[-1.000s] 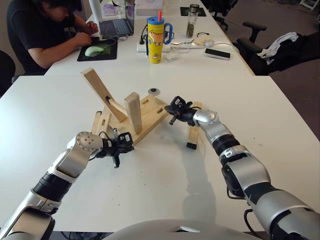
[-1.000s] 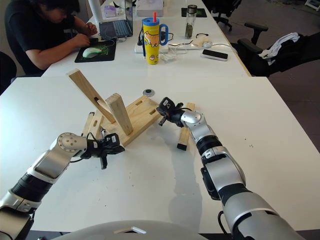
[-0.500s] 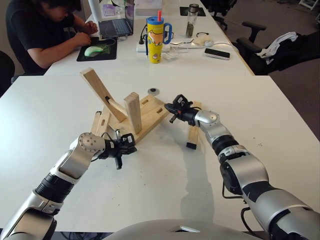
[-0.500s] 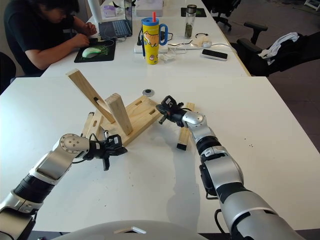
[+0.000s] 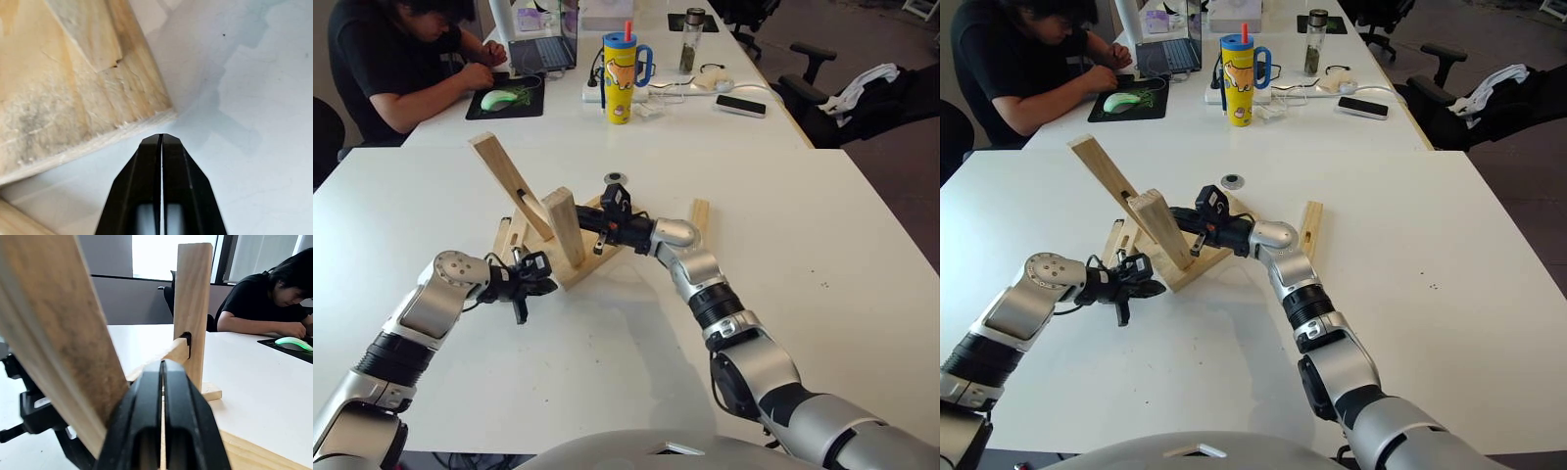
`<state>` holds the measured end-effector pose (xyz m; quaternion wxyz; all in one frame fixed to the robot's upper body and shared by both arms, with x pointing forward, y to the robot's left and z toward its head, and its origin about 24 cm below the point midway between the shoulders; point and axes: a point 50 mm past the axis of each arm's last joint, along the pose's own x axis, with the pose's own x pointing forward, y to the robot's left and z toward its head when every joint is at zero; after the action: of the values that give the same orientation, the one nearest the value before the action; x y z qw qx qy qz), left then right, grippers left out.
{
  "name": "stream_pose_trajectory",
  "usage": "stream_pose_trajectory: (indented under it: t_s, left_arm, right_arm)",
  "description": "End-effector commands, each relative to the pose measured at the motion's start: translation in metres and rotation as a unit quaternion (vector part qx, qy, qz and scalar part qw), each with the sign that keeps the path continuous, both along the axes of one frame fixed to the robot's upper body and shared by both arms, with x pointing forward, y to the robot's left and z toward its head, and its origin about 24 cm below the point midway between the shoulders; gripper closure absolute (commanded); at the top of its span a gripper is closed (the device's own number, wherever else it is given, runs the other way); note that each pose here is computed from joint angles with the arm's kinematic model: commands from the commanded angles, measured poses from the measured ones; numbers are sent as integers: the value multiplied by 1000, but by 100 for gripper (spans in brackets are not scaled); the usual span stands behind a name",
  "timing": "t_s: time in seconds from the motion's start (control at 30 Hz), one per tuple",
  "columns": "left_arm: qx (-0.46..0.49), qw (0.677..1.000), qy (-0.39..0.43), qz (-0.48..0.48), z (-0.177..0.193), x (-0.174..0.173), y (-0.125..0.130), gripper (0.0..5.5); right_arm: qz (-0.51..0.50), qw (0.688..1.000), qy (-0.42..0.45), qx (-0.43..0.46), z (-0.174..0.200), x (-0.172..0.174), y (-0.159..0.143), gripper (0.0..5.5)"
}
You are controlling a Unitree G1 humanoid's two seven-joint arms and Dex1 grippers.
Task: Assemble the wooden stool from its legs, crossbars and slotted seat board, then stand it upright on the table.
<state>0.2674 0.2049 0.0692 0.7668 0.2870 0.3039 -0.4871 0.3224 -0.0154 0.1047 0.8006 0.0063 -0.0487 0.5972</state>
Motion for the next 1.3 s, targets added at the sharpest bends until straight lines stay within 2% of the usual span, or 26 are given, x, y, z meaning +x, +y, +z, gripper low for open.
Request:
stream_pose_trajectory:
  t_s: [0.03,0.3,0.67,0.9,1.0,1.07,1.2,1.3]
  left_arm:
    - [-13,1000,-4,-12,-4,2,-14,549]
    - [17,999,-28,-1,-7,17,-9,549]
    - [40,997,-64,29,10,26,14,549]
    - [38,991,-119,44,18,46,7,549]
    - [25,982,-172,76,28,56,7,549]
    - [8,974,-200,103,39,60,13,549]
    - [-4,964,-226,140,61,58,37,549]
    - [25,968,-209,138,69,49,58,549]
  right_arm:
    - [26,1000,4,-7,2,-9,9,550]
    - [48,998,10,-27,0,-28,26,550]
    - [9,999,17,-40,-1,-17,16,550]
    - [-13,999,13,-47,-2,-16,13,550]
    - [-62,994,8,-88,-10,-10,-14,550]
    - [-115,985,8,-131,-21,-5,-45,550]
    - [-208,959,24,-190,-38,4,-98,550]
    - [-241,941,28,-238,-50,5,-118,550]
